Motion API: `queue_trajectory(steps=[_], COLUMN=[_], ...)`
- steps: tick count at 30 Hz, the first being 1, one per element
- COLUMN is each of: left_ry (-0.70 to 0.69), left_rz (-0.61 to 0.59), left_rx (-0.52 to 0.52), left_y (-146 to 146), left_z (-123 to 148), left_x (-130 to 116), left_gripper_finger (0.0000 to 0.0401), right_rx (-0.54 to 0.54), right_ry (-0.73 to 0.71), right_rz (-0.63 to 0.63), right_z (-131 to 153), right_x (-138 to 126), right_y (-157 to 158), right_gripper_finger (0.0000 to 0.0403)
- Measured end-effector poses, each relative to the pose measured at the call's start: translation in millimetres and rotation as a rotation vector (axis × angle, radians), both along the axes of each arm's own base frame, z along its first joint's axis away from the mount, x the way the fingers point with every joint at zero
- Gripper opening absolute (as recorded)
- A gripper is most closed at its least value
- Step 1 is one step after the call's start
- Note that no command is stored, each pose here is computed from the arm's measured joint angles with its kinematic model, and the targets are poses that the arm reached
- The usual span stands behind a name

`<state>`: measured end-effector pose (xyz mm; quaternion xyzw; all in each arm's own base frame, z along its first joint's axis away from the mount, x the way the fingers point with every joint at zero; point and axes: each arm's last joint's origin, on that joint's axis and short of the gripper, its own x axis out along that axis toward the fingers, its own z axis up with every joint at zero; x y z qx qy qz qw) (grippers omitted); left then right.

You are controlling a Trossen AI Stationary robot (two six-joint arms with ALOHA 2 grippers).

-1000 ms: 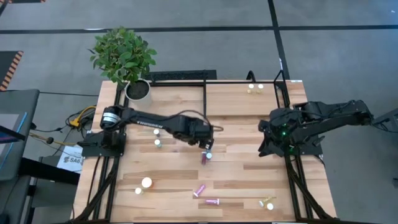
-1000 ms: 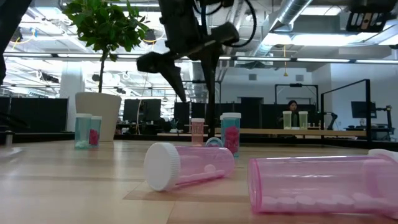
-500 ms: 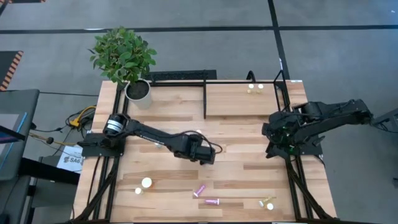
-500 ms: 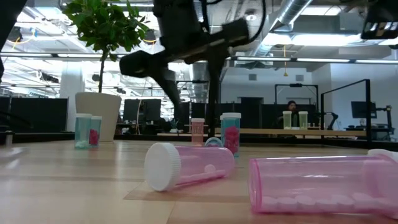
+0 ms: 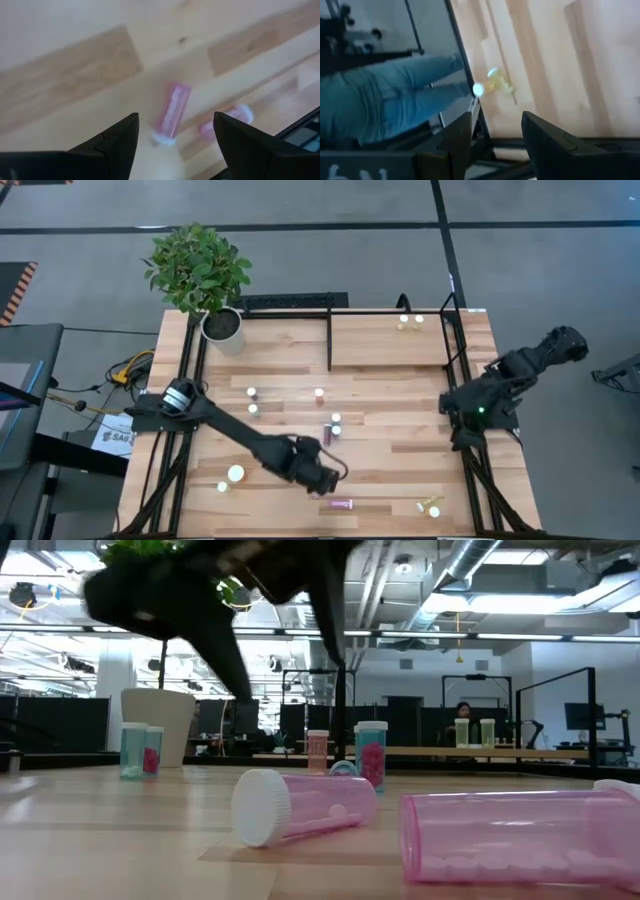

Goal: Pick and place medicine bottles onto shelf by color
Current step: Move the top pink pill bottle to the center of the table

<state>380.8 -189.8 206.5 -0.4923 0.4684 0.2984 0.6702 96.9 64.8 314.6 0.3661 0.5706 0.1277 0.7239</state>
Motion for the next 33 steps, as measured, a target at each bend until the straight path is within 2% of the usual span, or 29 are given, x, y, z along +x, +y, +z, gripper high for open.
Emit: queue_trajectory(steps=[6, 11, 14, 23, 25, 28, 31, 33], left_ry=[-0.063, -0.104, -0.107, -0.072, -0.031, -0.052, -0.025, 0.041], left_rz=[-0.101, -0.176, -0.190, -0.197, -0.200, -0.191, -0.208, -0.229], left_rx=[0.028, 0.103, 0.131, 0.065, 0.082, 0.089, 0.088, 0.100], left_y=[-24.4, -28.7, -27.8, -33.7, -35.2, -38.1, -41.3, -41.2], left_z=[-4.1, -4.0, -4.5, -18.4, -24.4, -24.4, -33.0, -40.6], left_x=[-4.3, -4.8, -4.9, 0.7, -0.2, 5.6, 9.9, 8.8], left_gripper_finger=[0.0242, 0.0242, 0.0242, 0.0242, 0.0242, 0.0242, 0.0242, 0.0242], right_rx=[-0.030, -0.023, -0.033, -0.032, -0.038, -0.049, -0.056, -0.062], right_ry=[-0.098, -0.083, -0.069, -0.085, -0.096, -0.109, -0.127, -0.135], right_rz=[0.191, 0.248, 0.272, 0.305, 0.303, 0.304, 0.316, 0.316], right_z=[-0.1, -2.9, -6.3, -6.6, -6.2, -6.3, -6.1, -6.1], right_x=[1.5, 5.0, 8.5, 7.6, 7.2, 7.3, 7.5, 7.6], right_y=[19.7, 34.6, 41.7, 48.4, 48.6, 49.4, 49.6, 49.4], right_gripper_finger=[0.0195, 0.0195, 0.0195, 0.0195, 0.0195, 0.0195, 0.0195, 0.0195])
